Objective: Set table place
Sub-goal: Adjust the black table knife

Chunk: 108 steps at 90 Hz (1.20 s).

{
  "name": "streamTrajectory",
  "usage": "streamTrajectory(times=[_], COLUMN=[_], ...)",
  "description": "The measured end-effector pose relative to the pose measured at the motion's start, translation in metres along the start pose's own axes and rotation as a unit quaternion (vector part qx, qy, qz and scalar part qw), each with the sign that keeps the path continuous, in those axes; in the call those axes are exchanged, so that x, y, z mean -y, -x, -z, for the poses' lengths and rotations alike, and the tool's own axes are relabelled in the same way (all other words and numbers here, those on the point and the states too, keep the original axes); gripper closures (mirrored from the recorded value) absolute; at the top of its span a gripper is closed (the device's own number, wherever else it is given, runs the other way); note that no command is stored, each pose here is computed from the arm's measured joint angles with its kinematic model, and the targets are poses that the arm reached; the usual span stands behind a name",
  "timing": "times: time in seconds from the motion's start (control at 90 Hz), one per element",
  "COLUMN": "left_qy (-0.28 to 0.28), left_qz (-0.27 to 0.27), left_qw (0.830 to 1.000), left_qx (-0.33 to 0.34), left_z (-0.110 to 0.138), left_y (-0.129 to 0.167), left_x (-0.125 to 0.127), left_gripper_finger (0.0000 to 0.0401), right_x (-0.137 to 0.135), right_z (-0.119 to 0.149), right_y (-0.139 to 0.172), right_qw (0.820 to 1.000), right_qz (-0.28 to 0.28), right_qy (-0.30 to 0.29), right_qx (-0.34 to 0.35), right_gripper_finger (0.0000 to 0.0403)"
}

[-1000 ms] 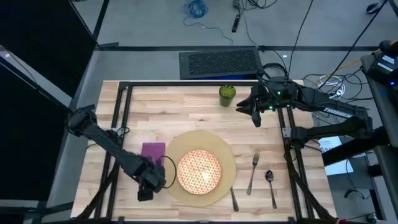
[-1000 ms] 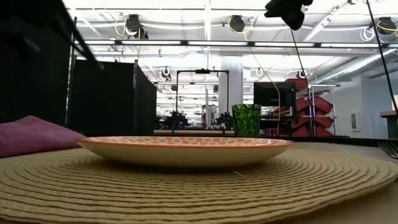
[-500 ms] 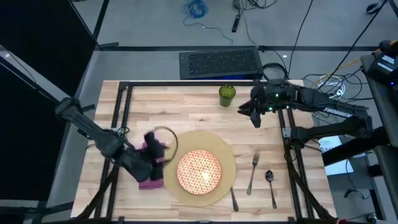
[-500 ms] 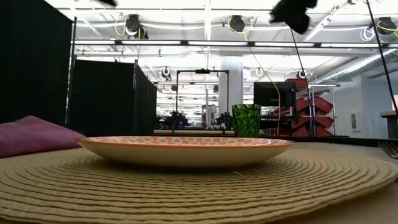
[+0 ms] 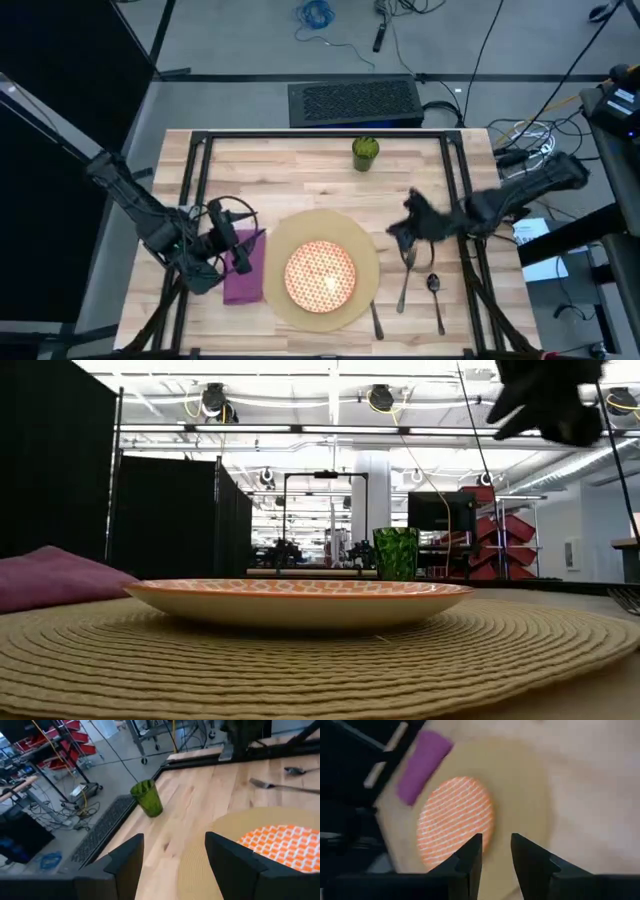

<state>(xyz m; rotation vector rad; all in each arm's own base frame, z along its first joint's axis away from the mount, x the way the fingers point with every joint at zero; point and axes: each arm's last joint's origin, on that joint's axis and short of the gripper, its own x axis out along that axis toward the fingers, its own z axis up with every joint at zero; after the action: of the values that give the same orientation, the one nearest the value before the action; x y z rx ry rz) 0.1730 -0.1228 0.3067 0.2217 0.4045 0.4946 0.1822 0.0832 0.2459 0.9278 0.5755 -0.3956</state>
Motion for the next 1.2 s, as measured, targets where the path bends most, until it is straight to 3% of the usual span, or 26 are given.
streamTrajectory(times=[0.278,0.5,0.678,0.8,0.978,1.2], left_qy=[0.009,0.01,0.009,0.009,0.007,0.005], left_qz=[0.028,0.029,0.028,0.027,0.027,0.027], left_qw=[1.0,1.0,1.0,1.0,1.0,1.0], left_qx=[0.003,0.006,0.006,0.006,0.006,0.006], left_z=[0.0,0.0,0.0,0.0,0.0,0.0], left_y=[0.006,0.008,0.008,0.008,0.008,0.008], left_x=[0.005,0.005,0.005,0.005,0.005,0.005], left_gripper_finger=[0.0202,0.0202,0.0202,0.0202,0.0202,0.0202], right_x=[0.0,-0.023,-0.046,-0.054,-0.042,-0.046], right_z=[0.069,0.101,0.126,0.137,0.142,0.136], right_y=[-0.05,-0.069,-0.082,-0.088,-0.089,-0.094], right_qw=[0.996,0.988,0.98,0.975,0.966,0.967], right_qz=[-0.046,-0.037,-0.035,-0.017,0.08,0.06], right_qy=[-0.056,-0.084,-0.071,-0.06,-0.051,-0.057], right_qx=[-0.051,-0.125,-0.18,-0.212,-0.241,-0.241], right_gripper_finger=[0.0314,0.034,0.0359,0.0385,0.04,0.0403])
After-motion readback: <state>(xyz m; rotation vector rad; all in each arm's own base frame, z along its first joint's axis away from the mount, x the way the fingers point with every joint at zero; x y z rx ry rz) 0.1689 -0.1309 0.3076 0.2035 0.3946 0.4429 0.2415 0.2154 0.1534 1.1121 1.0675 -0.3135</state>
